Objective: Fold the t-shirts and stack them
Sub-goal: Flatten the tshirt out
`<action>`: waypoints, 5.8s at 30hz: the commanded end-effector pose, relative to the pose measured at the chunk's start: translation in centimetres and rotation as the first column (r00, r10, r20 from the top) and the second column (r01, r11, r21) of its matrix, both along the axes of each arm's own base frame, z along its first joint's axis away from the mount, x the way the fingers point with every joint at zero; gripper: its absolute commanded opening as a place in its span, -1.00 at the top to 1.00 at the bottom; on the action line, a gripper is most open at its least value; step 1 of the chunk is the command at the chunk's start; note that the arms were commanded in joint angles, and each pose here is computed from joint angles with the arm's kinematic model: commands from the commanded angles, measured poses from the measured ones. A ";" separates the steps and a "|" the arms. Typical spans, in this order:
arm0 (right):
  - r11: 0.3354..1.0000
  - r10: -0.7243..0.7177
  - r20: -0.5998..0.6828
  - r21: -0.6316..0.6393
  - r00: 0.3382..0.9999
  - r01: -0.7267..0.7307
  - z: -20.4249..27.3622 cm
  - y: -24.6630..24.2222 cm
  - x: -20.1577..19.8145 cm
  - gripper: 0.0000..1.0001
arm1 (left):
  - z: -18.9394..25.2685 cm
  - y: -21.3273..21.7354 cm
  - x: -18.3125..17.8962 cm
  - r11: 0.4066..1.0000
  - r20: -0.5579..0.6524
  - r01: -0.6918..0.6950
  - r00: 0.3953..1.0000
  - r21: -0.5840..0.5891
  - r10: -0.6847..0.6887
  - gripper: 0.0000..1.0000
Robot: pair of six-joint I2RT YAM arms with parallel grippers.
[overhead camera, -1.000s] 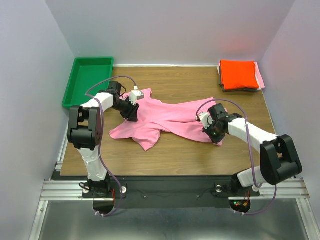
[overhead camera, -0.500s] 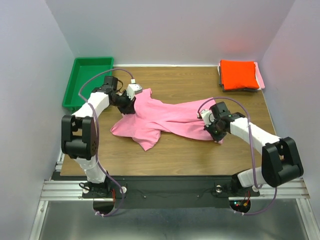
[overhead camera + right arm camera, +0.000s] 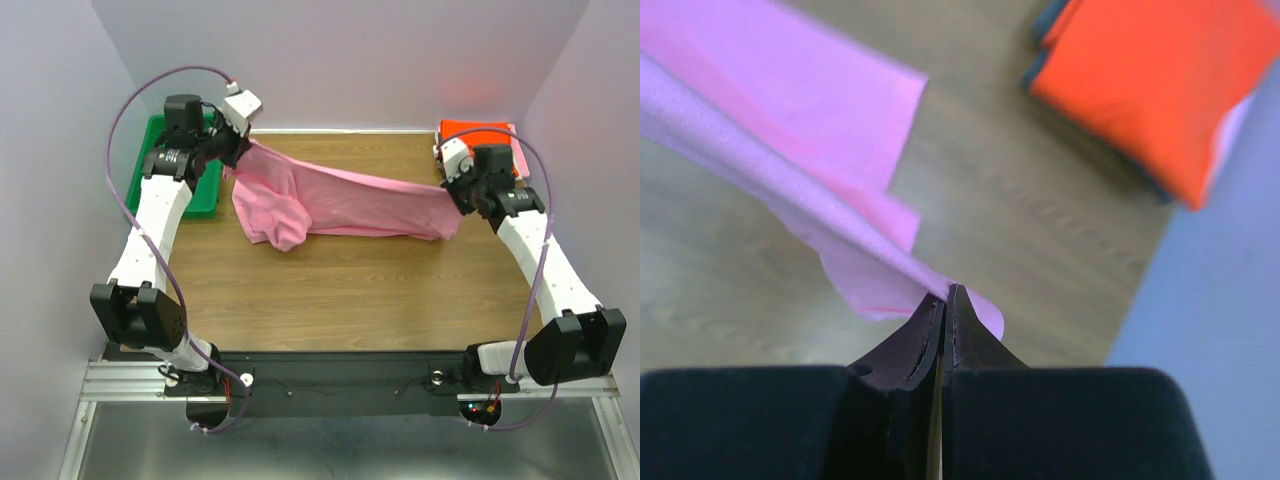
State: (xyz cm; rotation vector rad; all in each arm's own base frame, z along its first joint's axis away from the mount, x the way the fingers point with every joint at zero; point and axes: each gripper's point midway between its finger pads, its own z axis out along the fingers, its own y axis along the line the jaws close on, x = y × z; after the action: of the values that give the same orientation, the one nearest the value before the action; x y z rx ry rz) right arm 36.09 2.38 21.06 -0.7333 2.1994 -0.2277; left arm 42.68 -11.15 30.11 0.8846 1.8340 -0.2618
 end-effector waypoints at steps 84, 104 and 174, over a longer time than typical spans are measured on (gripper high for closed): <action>0.931 0.290 0.312 -0.311 0.905 -0.191 2.8 -1.8 -1.0 0.99 | -7.5 3.7 -10.2 0.884 0.128 0.290 0.926 0.368 -0.356 1.00; 0.857 0.478 -0.149 -0.136 0.866 -0.497 -4.6 0.4 -11.7 -0.64 | -14.6 -3.0 -22.7 0.803 -0.320 0.586 0.786 0.111 -0.529 0.18; 0.914 -0.129 -0.432 0.298 0.893 0.276 -17.6 -8.1 8.2 -0.39 | -23.1 -0.1 8.3 0.985 -0.413 -0.112 0.897 0.131 0.157 -0.15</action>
State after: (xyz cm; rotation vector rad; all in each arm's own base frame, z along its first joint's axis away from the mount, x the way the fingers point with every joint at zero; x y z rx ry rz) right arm 42.84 -6.57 2.85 -0.4032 2.6554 0.1721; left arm 48.42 -10.62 4.28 0.8564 2.4069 -0.2671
